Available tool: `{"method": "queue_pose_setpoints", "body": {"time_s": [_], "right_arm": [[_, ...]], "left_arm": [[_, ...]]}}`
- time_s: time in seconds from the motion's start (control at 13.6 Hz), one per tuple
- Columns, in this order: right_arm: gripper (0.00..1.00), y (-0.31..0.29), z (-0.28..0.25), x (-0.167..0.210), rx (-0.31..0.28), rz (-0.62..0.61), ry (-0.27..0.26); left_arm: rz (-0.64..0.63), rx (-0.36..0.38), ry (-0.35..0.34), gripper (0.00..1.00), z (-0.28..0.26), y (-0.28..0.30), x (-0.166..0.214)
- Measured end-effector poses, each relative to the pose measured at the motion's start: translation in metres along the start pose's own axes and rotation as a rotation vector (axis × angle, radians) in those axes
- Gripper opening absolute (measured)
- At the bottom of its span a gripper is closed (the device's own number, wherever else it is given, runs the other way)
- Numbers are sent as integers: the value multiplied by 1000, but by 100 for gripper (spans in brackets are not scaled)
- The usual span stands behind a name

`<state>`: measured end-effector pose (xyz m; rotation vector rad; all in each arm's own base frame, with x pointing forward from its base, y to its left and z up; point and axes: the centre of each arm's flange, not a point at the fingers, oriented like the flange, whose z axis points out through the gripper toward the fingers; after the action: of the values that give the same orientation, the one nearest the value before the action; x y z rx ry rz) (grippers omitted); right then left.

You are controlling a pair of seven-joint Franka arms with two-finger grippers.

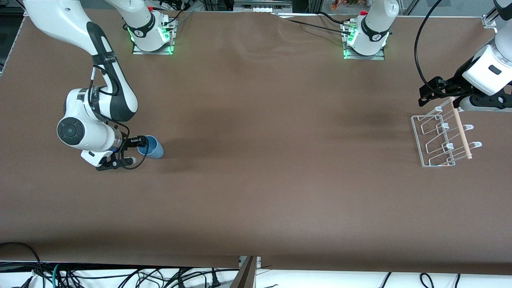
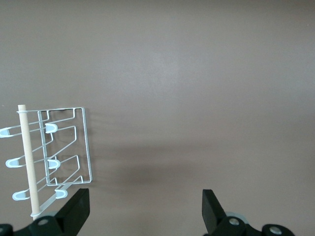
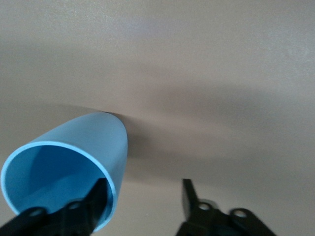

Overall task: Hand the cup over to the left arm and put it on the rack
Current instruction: 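Close the right gripper on the blue cup's base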

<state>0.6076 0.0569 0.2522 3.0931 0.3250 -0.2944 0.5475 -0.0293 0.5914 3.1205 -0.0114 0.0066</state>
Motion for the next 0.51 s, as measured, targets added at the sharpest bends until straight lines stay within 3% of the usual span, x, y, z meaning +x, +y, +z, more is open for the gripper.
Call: {"method": "queue_pose_setpoints", "body": {"time_s": [0.37, 0.51], "right_arm": [[8, -6, 0, 1, 23, 6, -4], [7, -11, -3, 2, 54, 32, -5]], "left_arm": [[0, 0, -1, 100, 0, 0, 0], [0, 0, -2, 100, 0, 0, 0]]}}
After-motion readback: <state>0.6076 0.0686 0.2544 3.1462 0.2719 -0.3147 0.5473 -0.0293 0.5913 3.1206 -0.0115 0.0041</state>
